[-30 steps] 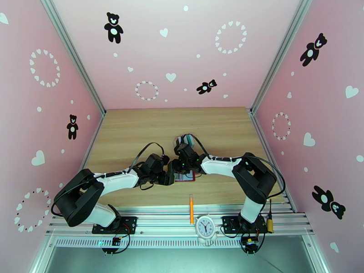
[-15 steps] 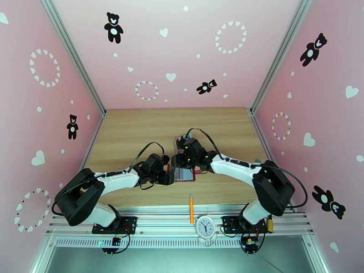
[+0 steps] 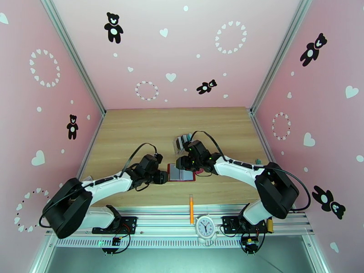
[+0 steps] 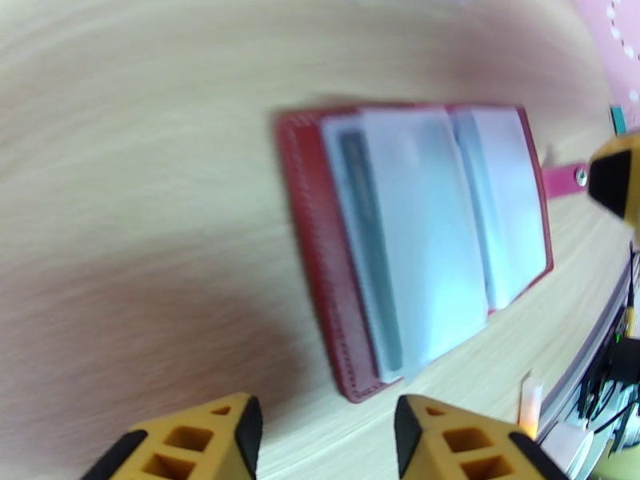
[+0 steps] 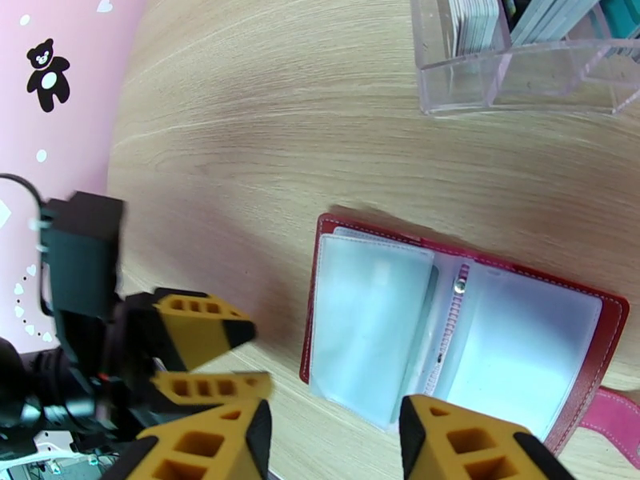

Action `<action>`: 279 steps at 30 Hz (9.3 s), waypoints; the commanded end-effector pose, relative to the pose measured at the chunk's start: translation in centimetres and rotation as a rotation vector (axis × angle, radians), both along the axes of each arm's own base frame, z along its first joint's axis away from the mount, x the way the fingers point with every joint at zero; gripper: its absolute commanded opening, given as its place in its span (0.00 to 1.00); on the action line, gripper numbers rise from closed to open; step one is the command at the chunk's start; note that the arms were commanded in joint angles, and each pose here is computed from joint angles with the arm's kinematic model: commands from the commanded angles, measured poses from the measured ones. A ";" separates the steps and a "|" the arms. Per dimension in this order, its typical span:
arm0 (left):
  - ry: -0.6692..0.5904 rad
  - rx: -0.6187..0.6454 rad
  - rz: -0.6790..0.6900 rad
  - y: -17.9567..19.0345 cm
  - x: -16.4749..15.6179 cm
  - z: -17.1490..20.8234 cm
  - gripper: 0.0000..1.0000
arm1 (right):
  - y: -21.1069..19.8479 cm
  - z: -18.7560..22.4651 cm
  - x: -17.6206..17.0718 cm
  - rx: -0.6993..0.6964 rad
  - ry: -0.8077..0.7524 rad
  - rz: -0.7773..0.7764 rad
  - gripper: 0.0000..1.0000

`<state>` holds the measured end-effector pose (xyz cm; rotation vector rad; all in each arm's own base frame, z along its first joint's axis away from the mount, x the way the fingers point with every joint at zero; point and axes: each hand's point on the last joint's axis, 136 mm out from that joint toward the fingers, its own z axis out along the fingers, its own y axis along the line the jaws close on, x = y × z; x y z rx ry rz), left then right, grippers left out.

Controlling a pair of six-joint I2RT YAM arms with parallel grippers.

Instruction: Put the credit cards into the card holder

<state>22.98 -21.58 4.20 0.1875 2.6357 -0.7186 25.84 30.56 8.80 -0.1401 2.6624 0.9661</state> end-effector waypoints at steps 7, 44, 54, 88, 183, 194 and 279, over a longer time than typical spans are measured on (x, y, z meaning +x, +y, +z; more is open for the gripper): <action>-0.019 0.009 0.043 0.3 1.7 1.9 0.50 | -0.4 -0.9 -0.1 0.001 0.005 0.003 0.43; 0.104 -0.294 0.213 -5.9 19.4 -0.2 0.51 | -11.0 4.4 6.4 -0.272 -0.130 -0.172 0.56; 0.113 -0.349 0.189 -6.5 18.6 -0.4 0.51 | -10.9 5.0 10.0 -0.322 -0.137 -0.161 0.57; 0.185 -0.308 0.164 -6.7 18.0 -2.4 0.47 | -9.1 0.9 16.2 -0.482 -0.065 0.000 0.59; 0.148 -0.107 0.185 -3.9 18.3 -2.5 0.45 | -5.3 4.1 14.9 -0.656 -0.175 0.131 0.00; 0.083 -0.158 0.168 -4.3 18.4 -0.5 0.48 | -5.5 6.2 14.5 -0.621 -0.205 0.093 0.00; 0.035 -0.011 -0.048 -2.2 3.1 -1.5 0.49 | -4.1 -1.4 -1.8 0.237 0.041 -0.091 0.00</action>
